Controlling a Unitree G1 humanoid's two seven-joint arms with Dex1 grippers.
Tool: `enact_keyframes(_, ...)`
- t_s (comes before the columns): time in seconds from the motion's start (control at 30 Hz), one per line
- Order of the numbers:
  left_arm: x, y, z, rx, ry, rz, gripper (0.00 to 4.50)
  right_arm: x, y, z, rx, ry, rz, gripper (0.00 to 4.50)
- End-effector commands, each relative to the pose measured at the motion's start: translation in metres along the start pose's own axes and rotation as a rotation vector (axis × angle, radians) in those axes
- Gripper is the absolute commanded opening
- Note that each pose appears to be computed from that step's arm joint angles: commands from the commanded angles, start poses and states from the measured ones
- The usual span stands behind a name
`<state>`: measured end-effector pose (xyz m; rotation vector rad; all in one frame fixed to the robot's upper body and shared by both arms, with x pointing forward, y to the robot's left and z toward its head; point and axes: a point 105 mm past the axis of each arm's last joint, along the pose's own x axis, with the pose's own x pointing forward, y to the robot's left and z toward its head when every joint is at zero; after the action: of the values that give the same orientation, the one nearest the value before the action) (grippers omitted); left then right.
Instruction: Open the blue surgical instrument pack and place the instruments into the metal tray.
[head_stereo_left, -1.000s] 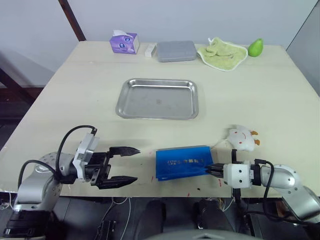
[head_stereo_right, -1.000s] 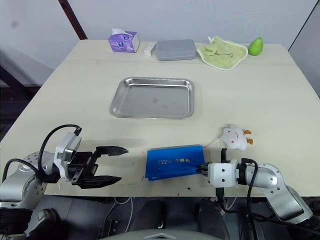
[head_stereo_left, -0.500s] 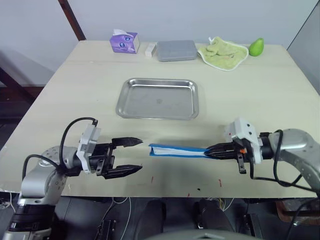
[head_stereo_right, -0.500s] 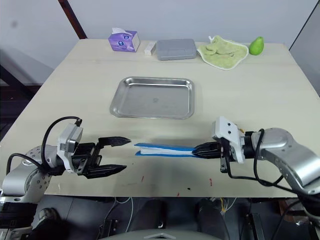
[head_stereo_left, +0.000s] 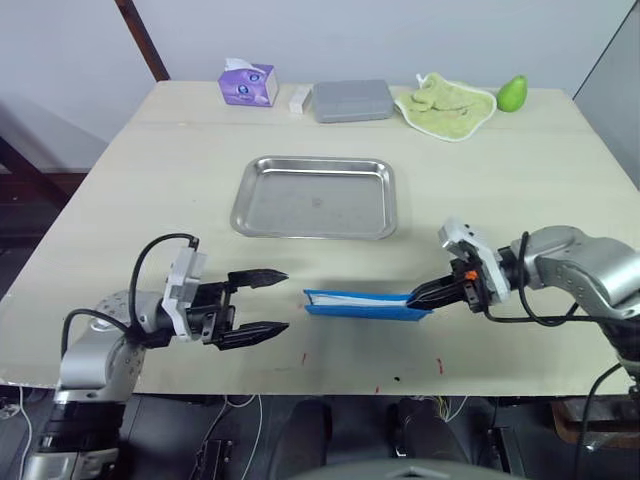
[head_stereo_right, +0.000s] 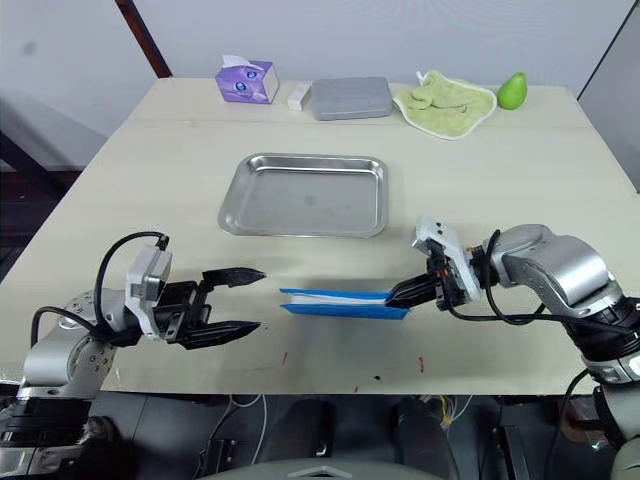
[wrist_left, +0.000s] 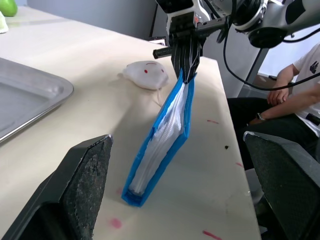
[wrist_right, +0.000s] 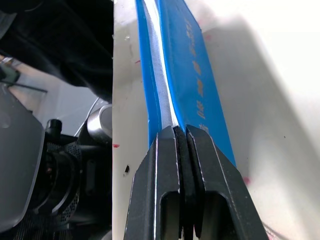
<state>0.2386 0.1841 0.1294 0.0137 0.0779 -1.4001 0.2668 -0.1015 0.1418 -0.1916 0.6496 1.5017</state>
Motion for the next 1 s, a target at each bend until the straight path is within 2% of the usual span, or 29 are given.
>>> enact_keyframes(0.03, 0.004, 0.007, -0.001, 0.054, 0.012, -0.012, 4.50, 0.001, -0.006, -0.003, -0.018, 0.032, -0.009, 0.05)
enact_keyframes(0.3, 0.020, 0.019, -0.008, 0.088, 0.011, -0.024, 4.50, 0.002, -0.016, -0.004, -0.022, 0.044, -0.023, 0.05)
enact_keyframes(0.57, 0.039, 0.021, -0.009, 0.115, -0.043, -0.081, 4.50, 0.005, -0.013, -0.004, -0.023, 0.039, -0.011, 0.05)
enact_keyframes(0.7, 0.042, 0.022, -0.010, 0.118, -0.052, -0.091, 3.33, 0.005, -0.013, -0.003, -0.026, 0.033, -0.011, 0.00)
enact_keyframes(0.73, 0.043, 0.023, -0.010, 0.121, -0.052, -0.090, 3.33, 0.005, -0.013, -0.003, -0.026, 0.033, -0.011, 0.00)
enact_keyframes(0.77, 0.044, 0.023, -0.010, 0.123, -0.052, -0.089, 2.67, 0.005, -0.012, -0.003, -0.027, 0.033, -0.010, 0.00)
enact_keyframes(1.0, 0.047, 0.025, -0.011, 0.126, -0.059, -0.096, 2.67, 0.005, -0.012, -0.001, -0.033, 0.030, -0.009, 0.00)
